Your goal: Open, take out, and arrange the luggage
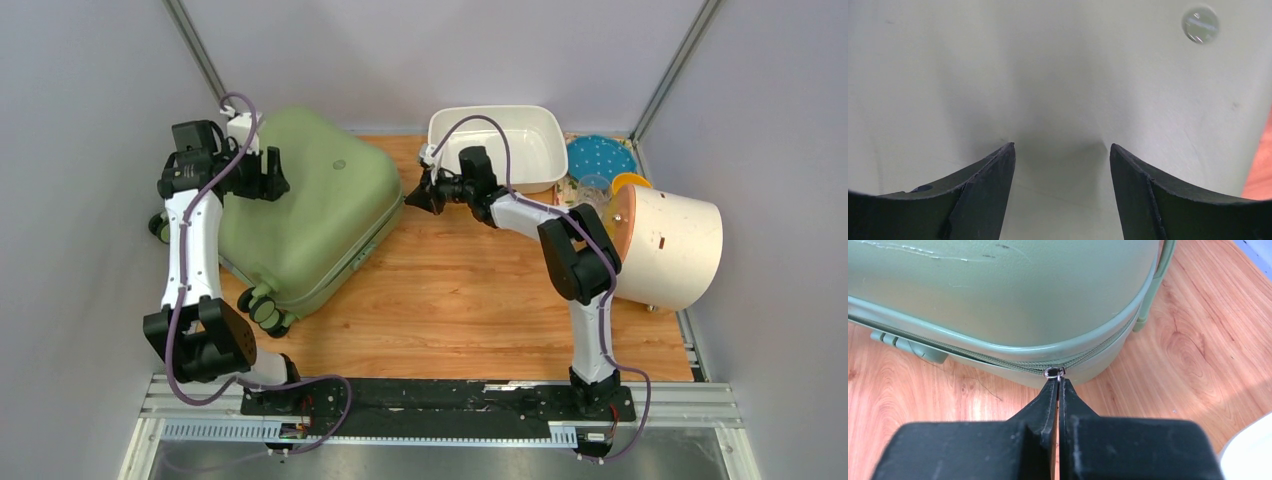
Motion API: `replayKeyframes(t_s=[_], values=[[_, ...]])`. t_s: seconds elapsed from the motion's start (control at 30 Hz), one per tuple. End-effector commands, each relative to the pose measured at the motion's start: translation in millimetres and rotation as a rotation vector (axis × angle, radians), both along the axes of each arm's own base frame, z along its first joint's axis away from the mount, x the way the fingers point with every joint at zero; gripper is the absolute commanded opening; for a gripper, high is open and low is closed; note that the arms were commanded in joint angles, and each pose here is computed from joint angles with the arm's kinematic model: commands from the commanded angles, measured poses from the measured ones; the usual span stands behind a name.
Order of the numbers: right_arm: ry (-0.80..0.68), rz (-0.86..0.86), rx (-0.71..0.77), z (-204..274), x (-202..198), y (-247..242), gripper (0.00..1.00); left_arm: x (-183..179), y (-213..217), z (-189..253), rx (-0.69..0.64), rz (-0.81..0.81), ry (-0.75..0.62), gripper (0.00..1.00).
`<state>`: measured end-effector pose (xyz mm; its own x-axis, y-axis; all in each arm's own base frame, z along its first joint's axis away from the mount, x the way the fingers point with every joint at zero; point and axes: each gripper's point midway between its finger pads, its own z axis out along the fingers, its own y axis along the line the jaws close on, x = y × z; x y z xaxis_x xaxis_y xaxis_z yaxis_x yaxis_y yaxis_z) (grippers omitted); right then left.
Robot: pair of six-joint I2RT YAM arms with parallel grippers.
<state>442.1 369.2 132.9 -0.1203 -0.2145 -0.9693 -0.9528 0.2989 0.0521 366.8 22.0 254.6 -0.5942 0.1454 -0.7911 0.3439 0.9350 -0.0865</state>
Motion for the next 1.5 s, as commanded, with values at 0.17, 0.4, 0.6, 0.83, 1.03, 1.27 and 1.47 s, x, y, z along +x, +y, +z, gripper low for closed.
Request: replayKeyframes(t_s=[0.17,0.4,0.6,0.83,1.03,1.27,1.47], values=[[-0.047,0.012,0.049,20,12,-19,0.00,107,106,48,0.132,0.560,-0.232,0.80],[-0.016,0.015,0.067,22,4,-20,0.00,169,168,41,0.308,0.793,-0.315,0.82],[-0.035,0.007,0.069,26,7,-22,0.00,217,181,19,0.488,0.769,-0.360,0.82],[-0.054,0.029,0.058,21,5,-22,0.00,264,151,-33,0.634,0.549,-0.327,0.83],[-0.059,0.047,0.059,19,4,-21,0.00,285,103,-76,0.659,0.339,-0.296,0.84],[-0.057,0.064,0.062,21,-2,-20,0.00,270,24,-125,0.576,-0.007,-0.183,0.84],[-0.036,0.092,0.063,20,-24,-25,0.00,226,-52,-150,0.480,-0.314,-0.123,0.82]])
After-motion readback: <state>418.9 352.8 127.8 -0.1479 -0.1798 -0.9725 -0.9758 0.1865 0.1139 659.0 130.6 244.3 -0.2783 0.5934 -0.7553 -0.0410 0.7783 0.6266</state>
